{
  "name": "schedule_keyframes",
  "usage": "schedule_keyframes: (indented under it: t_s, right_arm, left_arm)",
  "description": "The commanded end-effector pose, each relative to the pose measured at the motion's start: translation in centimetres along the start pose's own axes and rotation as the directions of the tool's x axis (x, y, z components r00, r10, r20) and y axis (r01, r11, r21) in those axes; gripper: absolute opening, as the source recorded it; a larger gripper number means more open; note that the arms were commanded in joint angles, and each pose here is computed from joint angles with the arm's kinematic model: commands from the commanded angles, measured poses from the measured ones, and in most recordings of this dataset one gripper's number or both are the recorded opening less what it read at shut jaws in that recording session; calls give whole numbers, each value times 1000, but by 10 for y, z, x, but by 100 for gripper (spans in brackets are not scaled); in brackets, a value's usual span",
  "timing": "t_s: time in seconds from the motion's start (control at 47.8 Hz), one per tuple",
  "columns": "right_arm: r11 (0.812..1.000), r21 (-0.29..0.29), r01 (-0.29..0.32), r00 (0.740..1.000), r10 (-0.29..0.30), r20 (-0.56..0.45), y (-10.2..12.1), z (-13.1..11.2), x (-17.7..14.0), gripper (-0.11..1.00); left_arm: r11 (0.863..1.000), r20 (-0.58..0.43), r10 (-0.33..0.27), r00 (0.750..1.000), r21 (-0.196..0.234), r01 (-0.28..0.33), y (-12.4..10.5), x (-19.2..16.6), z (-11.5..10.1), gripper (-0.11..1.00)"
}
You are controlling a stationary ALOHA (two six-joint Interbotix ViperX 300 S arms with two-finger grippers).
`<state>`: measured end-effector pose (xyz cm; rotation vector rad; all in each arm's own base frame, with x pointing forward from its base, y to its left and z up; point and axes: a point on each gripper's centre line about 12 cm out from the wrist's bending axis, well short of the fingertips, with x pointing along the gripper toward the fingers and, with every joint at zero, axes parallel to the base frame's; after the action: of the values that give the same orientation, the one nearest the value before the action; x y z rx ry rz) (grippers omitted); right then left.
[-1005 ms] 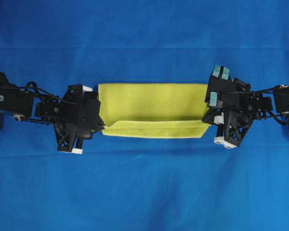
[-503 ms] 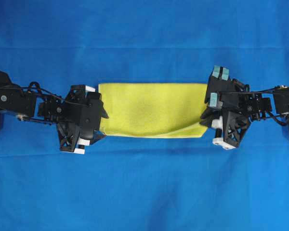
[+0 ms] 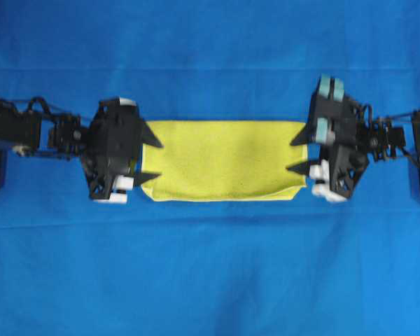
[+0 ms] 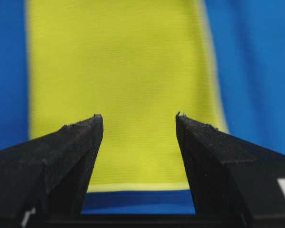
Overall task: Fold the yellow towel.
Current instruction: 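Grasp the folded strip's ends with both grippers and lift it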
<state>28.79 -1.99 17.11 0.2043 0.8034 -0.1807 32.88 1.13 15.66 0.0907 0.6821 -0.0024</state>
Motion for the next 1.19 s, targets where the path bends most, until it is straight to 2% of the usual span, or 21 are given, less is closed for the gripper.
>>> schedule_keyframes:
  t_s: [0.0, 0.188, 0.44, 0.628, 0.838, 0.901, 0.963, 1.089, 1.131, 1.173]
  right_arm:
    - [999, 14, 36, 999, -37, 8, -14, 4, 2, 60]
    - [995, 33, 97, 995, -95, -40, -41, -9, 21, 60]
    - [990, 68, 122, 990, -116, -80, -63, -25, 49, 60]
    - [988, 78, 134, 985, -124, -123, -69, -36, 59, 60]
    - [989, 72, 132, 985, -122, -120, -68, -36, 59, 58]
    - [989, 71, 131, 986, -122, -117, -68, -35, 58, 54]
    - [989, 69, 131, 986, -122, -115, -68, -34, 58, 44]
    - [990, 61, 128, 987, -121, -106, -67, -32, 56, 9]
    - [990, 60, 126, 987, -120, -103, -67, -32, 55, 2]
    - [990, 61, 127, 988, -121, -99, -67, -31, 54, 2]
  left_arm:
    - [1000, 13, 23, 1000, -17, -23, 10, 2, 6, 60]
    - [996, -57, 68, 996, -60, -71, 32, 21, -15, 60]
    - [983, -85, 133, 987, -115, -143, 61, 36, -39, 60]
    - [982, -94, 135, 986, -117, -145, 63, 38, -42, 60]
    - [984, -112, 130, 985, -112, -142, 62, 38, -43, 56]
    - [985, -146, 121, 982, -108, -137, 61, 39, -47, 50]
    - [986, -172, 113, 979, -105, -132, 61, 39, -49, 35]
    - [986, -199, 106, 974, -106, -129, 60, 38, -52, 7]
    - [986, -202, 105, 974, -106, -128, 60, 38, -52, 2]
    - [986, -199, 106, 974, -106, -128, 60, 38, -51, 2]
